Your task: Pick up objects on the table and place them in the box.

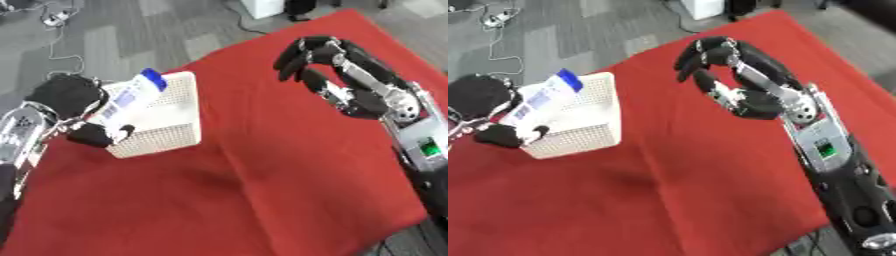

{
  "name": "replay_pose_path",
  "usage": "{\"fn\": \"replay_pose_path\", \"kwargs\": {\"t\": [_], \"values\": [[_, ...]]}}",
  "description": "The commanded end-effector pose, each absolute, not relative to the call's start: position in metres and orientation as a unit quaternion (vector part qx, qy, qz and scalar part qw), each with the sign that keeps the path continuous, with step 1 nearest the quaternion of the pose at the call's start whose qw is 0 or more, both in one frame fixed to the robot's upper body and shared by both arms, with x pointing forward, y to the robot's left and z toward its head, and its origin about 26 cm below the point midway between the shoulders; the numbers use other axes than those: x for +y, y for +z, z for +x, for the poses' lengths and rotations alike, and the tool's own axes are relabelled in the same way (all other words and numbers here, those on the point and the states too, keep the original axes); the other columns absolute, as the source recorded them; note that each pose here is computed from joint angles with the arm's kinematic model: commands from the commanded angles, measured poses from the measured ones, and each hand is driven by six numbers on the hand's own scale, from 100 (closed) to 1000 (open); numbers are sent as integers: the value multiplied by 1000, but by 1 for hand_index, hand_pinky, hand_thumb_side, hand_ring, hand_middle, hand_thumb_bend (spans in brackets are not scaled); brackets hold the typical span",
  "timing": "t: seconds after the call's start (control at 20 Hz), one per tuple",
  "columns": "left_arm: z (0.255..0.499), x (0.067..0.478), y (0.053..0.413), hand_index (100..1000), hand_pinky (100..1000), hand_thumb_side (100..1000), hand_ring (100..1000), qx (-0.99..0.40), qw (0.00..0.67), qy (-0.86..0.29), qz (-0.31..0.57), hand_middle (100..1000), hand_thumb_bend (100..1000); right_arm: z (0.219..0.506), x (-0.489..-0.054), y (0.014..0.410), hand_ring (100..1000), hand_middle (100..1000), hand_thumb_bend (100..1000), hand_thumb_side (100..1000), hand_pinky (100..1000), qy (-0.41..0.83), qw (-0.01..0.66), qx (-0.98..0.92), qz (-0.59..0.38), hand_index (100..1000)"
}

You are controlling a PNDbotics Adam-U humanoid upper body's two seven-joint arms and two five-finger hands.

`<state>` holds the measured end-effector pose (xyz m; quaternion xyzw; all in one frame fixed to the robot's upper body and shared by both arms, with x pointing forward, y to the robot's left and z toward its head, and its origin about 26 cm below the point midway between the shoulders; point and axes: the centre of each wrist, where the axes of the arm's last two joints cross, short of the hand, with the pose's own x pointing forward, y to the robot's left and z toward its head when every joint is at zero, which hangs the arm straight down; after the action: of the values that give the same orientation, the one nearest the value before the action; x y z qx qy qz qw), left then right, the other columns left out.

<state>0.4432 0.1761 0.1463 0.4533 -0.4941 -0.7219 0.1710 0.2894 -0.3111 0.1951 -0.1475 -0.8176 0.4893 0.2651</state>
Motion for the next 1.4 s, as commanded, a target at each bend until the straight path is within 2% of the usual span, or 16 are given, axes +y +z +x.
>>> {"fn": "replay_pose_path", "kwargs": {"t": [0.05,0.1,0.15,0.2,0.25,0.45,0.55,0.85,0.95,1.0,1.05,1.1,1.15,1.2,1.3,1.4], "values": [[444,180,150,744,626,1000,753,-495,150,-726,454,702,386,288,-311,204,640,680,115,1000,465,494,251,-819,-152,681],[444,181,149,744,626,1000,753,-497,148,-728,448,702,386,288,-311,204,640,680,115,1000,465,494,251,-818,-152,681],[443,182,148,782,705,1000,815,-500,147,-730,442,771,402,287,-311,204,640,680,115,1000,465,494,251,-818,-152,681],[442,182,148,780,696,1000,807,-503,147,-730,438,763,400,287,-311,204,640,680,115,1000,465,494,252,-818,-152,681],[441,183,149,793,752,1000,850,-506,147,-730,435,803,401,287,-311,204,640,680,115,1000,465,494,252,-818,-152,681],[430,184,158,803,764,1000,823,-545,143,-701,437,809,343,287,-312,203,640,680,115,1000,465,495,255,-816,-154,682],[418,188,166,807,756,1000,800,-578,143,-671,442,801,328,286,-313,202,640,680,115,1000,465,494,257,-816,-156,682],[345,206,195,787,669,1000,650,-710,172,-524,438,711,351,284,-318,199,640,680,116,1000,465,490,264,-814,-166,680],[320,212,200,773,612,1000,599,-746,185,-475,429,672,365,283,-320,197,639,680,115,1000,465,488,269,-813,-170,680],[310,213,202,756,550,1000,554,-761,189,-455,422,639,370,282,-321,196,639,680,115,1000,464,487,271,-812,-172,680],[304,214,202,754,523,1000,534,-776,192,-436,414,627,373,281,-321,194,639,680,114,1000,464,486,274,-812,-174,680],[301,214,200,748,432,1000,472,-793,194,-412,405,590,387,280,-323,192,638,679,116,1000,464,484,277,-811,-176,678],[299,216,198,747,400,1000,444,-809,194,-386,399,568,397,279,-324,190,638,679,115,1000,464,483,280,-810,-179,675],[298,216,195,750,393,1000,437,-825,196,-357,391,566,375,278,-326,188,628,668,113,994,454,479,283,-811,-182,662],[298,215,193,749,399,1000,433,-849,198,-310,380,559,423,276,-329,184,618,657,107,975,442,469,284,-815,-187,654],[299,213,194,754,450,1000,453,-862,202,-279,372,568,423,273,-332,182,610,649,105,970,437,458,282,-820,-193,645]]}}
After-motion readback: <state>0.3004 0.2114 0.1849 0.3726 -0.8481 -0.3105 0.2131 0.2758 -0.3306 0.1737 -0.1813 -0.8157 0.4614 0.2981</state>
